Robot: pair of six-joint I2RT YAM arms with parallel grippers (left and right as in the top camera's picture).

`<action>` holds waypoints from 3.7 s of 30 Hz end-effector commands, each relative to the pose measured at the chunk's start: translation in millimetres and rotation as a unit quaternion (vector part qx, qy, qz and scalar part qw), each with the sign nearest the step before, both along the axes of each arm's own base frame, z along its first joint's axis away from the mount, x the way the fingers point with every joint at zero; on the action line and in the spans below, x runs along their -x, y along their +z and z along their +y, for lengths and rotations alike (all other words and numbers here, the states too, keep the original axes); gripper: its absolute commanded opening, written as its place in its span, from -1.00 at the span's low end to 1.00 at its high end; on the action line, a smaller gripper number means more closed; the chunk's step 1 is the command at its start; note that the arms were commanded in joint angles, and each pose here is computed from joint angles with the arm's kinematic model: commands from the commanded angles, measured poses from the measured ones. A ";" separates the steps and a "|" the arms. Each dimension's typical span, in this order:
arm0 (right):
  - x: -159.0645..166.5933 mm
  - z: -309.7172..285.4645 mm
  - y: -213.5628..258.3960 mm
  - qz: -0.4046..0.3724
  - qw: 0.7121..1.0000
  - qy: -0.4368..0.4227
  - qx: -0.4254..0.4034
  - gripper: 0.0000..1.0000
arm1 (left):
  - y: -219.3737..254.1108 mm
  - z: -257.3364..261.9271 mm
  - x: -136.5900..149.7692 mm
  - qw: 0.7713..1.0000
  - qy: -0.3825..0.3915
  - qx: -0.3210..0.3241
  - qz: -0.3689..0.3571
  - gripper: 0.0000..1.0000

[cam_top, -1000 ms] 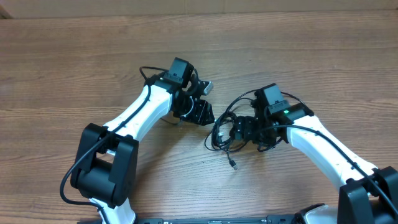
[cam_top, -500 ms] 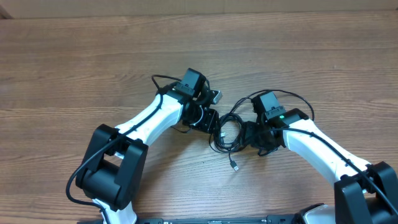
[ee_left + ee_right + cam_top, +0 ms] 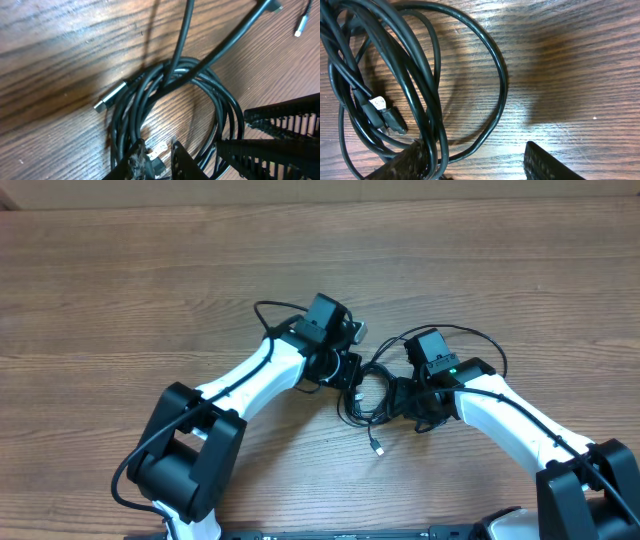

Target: Untangle cables

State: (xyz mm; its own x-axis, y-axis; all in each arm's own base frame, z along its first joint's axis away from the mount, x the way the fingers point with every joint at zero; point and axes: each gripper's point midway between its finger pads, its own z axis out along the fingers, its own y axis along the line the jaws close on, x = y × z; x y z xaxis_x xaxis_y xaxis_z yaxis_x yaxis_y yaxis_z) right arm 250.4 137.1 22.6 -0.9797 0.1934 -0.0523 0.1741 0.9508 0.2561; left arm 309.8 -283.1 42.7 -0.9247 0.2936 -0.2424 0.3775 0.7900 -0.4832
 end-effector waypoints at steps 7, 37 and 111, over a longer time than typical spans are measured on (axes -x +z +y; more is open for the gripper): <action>1.9 -2.3 -4.3 0.003 1.000 -0.002 0.010 0.19 | -17.4 9.1 7.0 0.997 0.024 -0.079 -0.011 -0.59; 1.9 -2.3 -4.3 0.003 1.000 -0.002 0.010 0.19 | -57.4 11.0 20.6 0.989 0.076 -0.110 0.057 -0.42; 12.5 -1.1 -18.0 0.003 0.999 0.046 0.002 0.32 | -25.9 92.9 -38.9 0.980 0.128 -0.107 0.105 -0.75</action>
